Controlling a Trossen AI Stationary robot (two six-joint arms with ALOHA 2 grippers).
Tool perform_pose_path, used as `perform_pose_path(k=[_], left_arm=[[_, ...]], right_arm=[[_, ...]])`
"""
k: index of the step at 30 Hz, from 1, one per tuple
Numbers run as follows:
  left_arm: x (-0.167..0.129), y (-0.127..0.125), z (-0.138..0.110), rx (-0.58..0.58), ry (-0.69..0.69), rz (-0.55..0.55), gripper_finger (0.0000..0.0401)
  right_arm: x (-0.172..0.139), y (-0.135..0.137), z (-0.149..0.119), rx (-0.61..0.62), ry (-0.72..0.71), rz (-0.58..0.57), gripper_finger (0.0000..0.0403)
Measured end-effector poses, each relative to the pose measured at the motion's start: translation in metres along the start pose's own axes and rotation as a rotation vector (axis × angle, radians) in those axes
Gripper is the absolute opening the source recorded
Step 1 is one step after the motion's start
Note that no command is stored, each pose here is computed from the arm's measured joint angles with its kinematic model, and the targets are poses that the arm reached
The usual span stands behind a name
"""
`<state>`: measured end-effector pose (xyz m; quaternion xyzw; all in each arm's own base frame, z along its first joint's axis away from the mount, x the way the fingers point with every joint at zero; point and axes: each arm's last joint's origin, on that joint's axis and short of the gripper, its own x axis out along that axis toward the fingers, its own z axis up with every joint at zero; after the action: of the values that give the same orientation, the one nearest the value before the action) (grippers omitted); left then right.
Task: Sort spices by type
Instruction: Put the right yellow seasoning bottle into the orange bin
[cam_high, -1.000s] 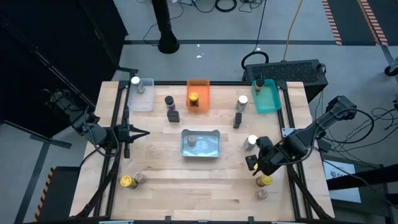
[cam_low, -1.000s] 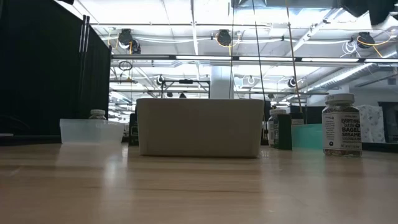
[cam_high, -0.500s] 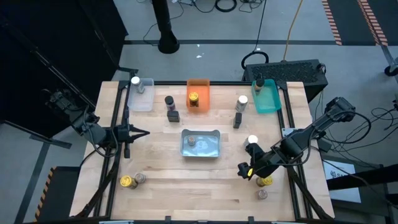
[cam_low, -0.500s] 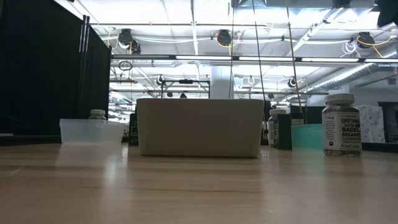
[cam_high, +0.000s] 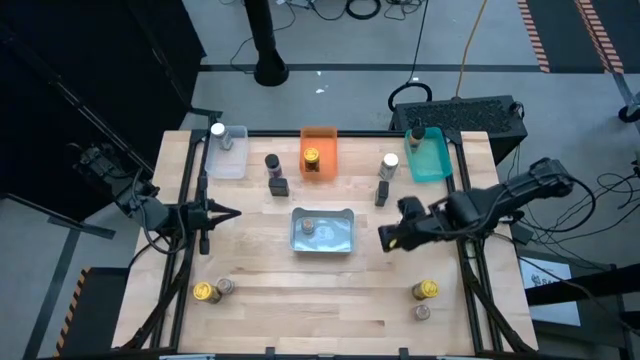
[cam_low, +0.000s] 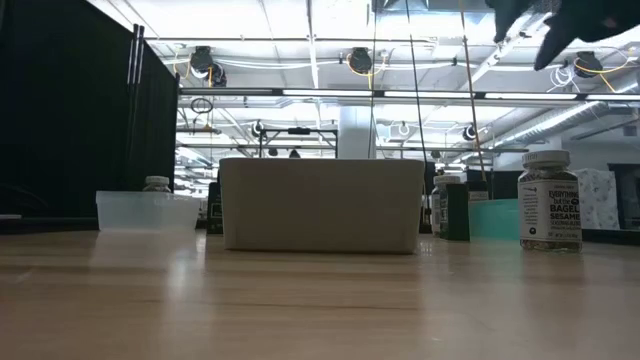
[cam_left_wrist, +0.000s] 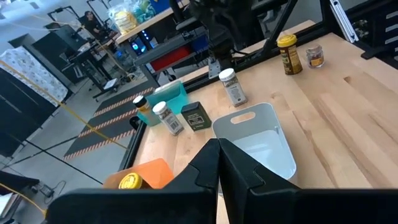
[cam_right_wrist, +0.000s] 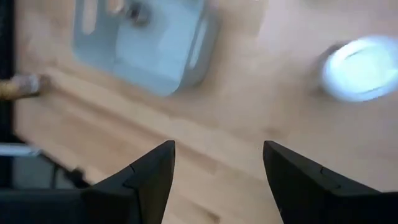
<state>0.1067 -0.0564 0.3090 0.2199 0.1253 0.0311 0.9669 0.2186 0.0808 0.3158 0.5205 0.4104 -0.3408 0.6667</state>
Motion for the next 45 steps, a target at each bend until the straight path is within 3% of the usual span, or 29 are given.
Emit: perform_pose_path(k=[3, 7, 9, 14, 19, 27, 37, 45], left_arm=[[0.0, 0.0, 0.0, -0.003, -0.003, 0.001, 0.0015], [0.0, 0.0, 0.0, -0.003, -0.003, 0.001, 0.0015], [0.0, 0.0, 0.0, -0.003, -0.002, 0.001, 0.0015], [0.0, 0.0, 0.0, -0.003, -0.002, 0.0, 0.0015], [0.0, 0.0, 0.0, -0.022, 0.001, -0.001, 0.0015], [0.0, -0.001, -0.002, -0.035, 0.021, -0.006, 0.0015], [0.0, 0.0, -0.001, -0.043, 0.011, -0.003, 0.0015], [0.0, 0.0, -0.001, -0.038, 0.011, -0.003, 0.0015]], right_arm=[[-0.006, -0.012, 0.005, 0.018, -0.006, -0.139, 0.0226], [-0.009, -0.027, 0.002, 0.117, 0.136, -0.327, 0.0226], [-0.011, -0.029, -0.003, 0.16, 0.194, -0.364, 0.0226], [-0.013, -0.027, -0.018, 0.169, 0.305, -0.351, 0.0226], [-0.008, -0.022, -0.045, 0.099, 0.385, -0.332, 0.0226], [0.003, -0.023, -0.084, 0.103, 0.388, -0.399, 0.0226], [0.024, -0.027, -0.089, 0.069, 0.375, -0.379, 0.0227], [0.031, -0.035, -0.088, 0.075, 0.35, -0.425, 0.0234]])
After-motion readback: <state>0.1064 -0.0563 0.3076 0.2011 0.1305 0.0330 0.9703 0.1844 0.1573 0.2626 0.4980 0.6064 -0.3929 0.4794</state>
